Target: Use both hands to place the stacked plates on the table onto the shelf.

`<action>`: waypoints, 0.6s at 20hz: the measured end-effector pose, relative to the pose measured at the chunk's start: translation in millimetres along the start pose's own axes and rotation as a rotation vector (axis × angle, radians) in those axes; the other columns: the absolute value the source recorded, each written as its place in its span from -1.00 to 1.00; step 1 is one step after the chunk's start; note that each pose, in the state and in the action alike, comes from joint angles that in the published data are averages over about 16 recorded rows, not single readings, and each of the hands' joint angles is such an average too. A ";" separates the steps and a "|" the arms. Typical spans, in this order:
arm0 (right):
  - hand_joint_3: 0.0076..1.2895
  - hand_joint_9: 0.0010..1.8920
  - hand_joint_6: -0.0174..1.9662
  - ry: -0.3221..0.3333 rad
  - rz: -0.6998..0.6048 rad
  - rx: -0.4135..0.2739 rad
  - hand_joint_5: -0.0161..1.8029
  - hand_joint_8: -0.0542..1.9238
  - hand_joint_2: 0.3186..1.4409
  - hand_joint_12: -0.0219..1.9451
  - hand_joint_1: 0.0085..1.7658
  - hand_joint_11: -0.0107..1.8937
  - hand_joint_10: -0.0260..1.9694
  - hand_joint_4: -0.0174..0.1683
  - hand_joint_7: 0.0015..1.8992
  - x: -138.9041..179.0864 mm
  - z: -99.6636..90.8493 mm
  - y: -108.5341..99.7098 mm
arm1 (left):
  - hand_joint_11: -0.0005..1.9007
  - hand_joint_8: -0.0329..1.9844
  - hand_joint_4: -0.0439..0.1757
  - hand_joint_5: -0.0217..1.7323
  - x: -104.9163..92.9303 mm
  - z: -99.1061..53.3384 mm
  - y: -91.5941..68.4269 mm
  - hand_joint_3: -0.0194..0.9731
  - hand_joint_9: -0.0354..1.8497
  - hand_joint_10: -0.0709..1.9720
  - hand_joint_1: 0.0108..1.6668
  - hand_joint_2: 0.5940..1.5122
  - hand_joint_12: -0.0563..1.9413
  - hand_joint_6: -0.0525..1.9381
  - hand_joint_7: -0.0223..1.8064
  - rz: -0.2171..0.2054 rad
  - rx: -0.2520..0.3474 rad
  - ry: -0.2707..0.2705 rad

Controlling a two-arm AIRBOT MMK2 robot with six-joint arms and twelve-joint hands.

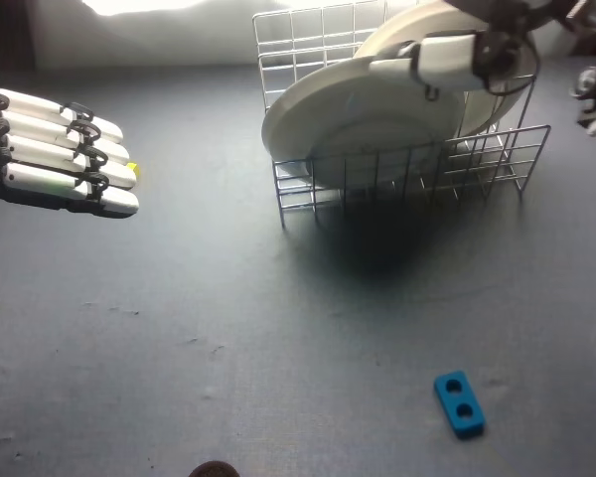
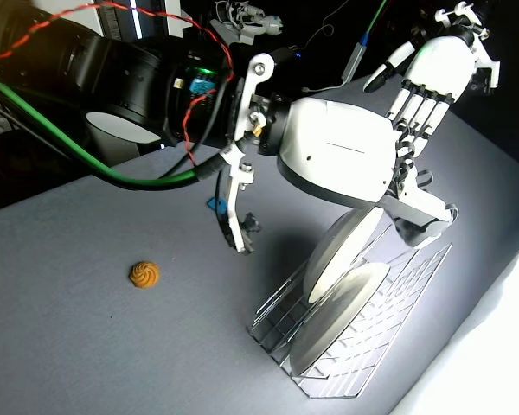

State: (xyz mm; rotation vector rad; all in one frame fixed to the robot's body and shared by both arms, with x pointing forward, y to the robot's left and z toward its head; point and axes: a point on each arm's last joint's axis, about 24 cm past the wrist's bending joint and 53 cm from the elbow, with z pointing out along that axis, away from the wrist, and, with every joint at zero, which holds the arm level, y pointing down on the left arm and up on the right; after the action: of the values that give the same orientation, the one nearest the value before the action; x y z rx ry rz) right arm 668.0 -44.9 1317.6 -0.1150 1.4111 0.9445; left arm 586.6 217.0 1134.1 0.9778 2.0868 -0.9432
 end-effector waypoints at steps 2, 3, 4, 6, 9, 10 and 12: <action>-0.99 -0.19 -0.94 -0.007 -0.022 0.012 -0.21 -0.94 0.38 0.39 -0.01 -0.79 -0.95 -0.78 -0.18 -3.9 -8.8 -1.5 | -0.98 -0.97 -0.59 -0.95 0.2 0.3 -0.7 -0.93 -0.94 -0.91 -1.00 0.30 -0.93 -0.93 -0.95 0.006 0.002 0.001; -0.99 -0.20 -0.94 -0.008 -0.032 0.019 -0.22 -0.94 0.38 0.39 -0.02 -0.79 -0.95 -0.77 -0.18 -5.4 -13.5 -2.6 | -0.98 -0.97 -0.59 -0.95 0.3 0.4 -1.1 -0.93 -0.94 -0.91 -1.00 0.30 -0.93 -0.93 -0.95 0.009 0.004 0.001; -0.99 -0.20 -0.94 -0.009 -0.042 0.027 -0.22 -0.94 0.37 0.38 -0.02 -0.79 -0.95 -0.77 -0.18 -6.9 -18.5 -3.8 | -0.98 -0.97 -0.59 -0.94 0.4 0.5 -1.5 -0.93 -0.93 -0.91 -1.00 0.30 -0.91 -0.93 -0.94 0.012 0.005 0.002; -0.99 -0.20 -0.94 -0.009 -0.061 0.040 -0.22 -0.94 0.36 0.38 -0.03 -0.78 -0.95 -0.77 -0.18 -9.4 -28.3 -5.8 | -0.98 -0.97 -0.59 -0.92 0.8 1.0 -3.2 -0.93 -0.92 -0.91 -1.00 0.30 -0.86 -0.93 -0.92 0.019 0.011 0.004; -0.99 -0.18 -0.91 -0.003 -0.083 0.053 -0.20 -0.93 0.34 0.35 -0.07 -0.75 -0.95 -0.77 -0.16 -11.4 -42.3 -7.7 | -0.97 -0.93 -0.59 -0.85 1.7 2.8 -7.8 -0.93 -0.86 -0.87 -1.00 0.34 -0.67 -0.91 -0.85 0.029 0.026 0.008; -0.99 -0.17 -0.86 0.001 -0.089 0.057 -0.20 -0.91 0.33 0.33 -0.09 -0.73 -0.94 -0.77 -0.15 -11.6 -46.6 -8.2 | -0.96 -0.87 -0.59 -0.83 2.2 3.6 -10.3 -0.93 -0.84 -0.81 -0.99 0.36 -0.56 -0.86 -0.82 0.033 0.033 0.010; -0.99 -0.16 -0.67 0.008 -0.100 0.065 -0.23 -0.79 0.32 0.35 -0.14 -0.69 -0.85 -0.77 -0.15 -11.8 -54.1 -9.8 | -0.90 -0.66 -0.60 -0.77 3.4 5.5 -16.9 -0.93 -0.77 -0.59 -0.99 0.39 -0.33 -0.67 -0.76 0.041 0.053 0.015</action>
State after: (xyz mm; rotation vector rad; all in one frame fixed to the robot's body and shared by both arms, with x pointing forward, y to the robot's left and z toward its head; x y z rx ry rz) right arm 633.3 -88.8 1311.6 -0.1390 1.4291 0.8160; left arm 572.4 205.9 1134.1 1.0532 2.0557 -0.9773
